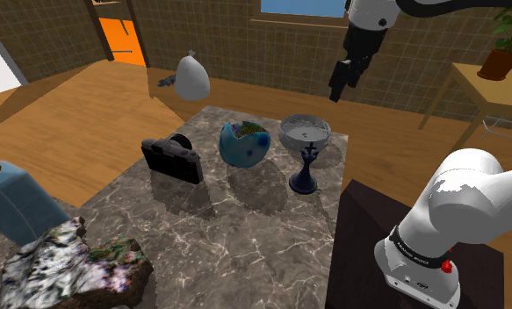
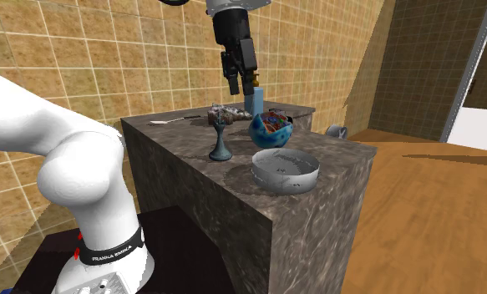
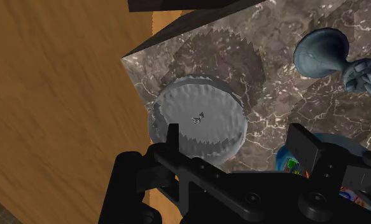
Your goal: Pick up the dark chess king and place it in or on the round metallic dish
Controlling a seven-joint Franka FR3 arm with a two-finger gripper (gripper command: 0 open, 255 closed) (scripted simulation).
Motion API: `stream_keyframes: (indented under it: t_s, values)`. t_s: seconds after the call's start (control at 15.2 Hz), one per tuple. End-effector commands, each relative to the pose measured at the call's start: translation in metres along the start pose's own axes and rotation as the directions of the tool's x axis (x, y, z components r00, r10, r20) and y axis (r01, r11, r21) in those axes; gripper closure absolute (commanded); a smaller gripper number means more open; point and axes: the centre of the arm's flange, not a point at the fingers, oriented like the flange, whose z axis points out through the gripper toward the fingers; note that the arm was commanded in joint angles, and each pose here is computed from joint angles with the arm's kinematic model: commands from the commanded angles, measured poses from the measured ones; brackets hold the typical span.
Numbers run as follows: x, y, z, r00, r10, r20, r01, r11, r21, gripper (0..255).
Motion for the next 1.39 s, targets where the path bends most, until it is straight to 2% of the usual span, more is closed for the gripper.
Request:
stream_keyframes:
  t_s: [0.0,0.79,1.32]
  values:
    - [0.000,0.000,0.000,1.000,0.000,0.000,0.000,1.000,0.000,0]
    - [0.002,-0.136,0.042,0.989,0.071,0.127,-0.083,0.992,0.095,0]
    - [-0.002,-0.146,0.080,0.989,0.074,0.132,-0.087,0.991,0.099,0]
